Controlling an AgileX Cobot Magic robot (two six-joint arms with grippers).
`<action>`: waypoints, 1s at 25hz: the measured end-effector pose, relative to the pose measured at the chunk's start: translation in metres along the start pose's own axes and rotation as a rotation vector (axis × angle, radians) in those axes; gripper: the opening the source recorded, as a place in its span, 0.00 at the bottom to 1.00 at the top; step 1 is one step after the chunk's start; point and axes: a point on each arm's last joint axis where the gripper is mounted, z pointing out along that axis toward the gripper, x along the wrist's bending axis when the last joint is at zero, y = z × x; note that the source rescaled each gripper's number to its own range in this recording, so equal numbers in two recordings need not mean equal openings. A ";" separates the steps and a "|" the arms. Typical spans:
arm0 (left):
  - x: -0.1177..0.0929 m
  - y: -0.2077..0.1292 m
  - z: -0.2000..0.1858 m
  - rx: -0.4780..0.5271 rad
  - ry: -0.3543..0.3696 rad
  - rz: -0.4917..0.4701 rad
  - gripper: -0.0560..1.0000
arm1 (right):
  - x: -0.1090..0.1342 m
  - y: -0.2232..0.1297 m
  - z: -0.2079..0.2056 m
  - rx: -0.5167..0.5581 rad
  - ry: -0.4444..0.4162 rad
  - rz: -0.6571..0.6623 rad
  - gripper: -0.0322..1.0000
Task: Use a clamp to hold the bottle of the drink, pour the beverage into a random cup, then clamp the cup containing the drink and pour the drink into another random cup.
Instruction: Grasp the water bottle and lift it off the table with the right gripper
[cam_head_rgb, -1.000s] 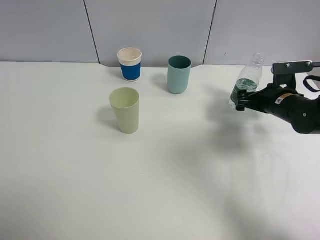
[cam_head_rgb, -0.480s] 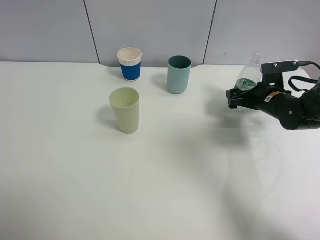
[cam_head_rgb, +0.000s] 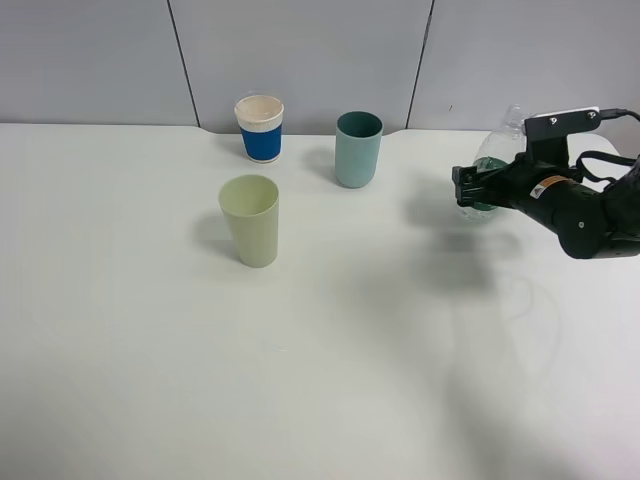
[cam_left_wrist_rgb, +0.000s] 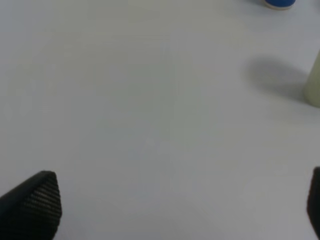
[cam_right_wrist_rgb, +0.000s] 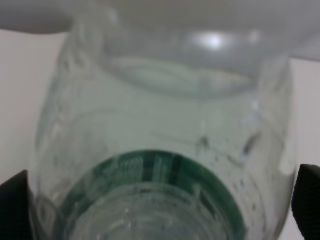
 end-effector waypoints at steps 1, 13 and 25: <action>0.000 0.000 0.000 0.000 0.000 0.000 1.00 | 0.000 0.001 0.000 -0.007 0.000 -0.003 0.99; 0.000 0.000 0.000 0.000 0.000 0.000 1.00 | 0.000 -0.002 0.000 0.020 0.005 0.053 0.05; 0.000 0.000 0.000 0.000 0.000 0.000 1.00 | 0.011 0.015 -0.011 0.095 0.107 -0.026 0.05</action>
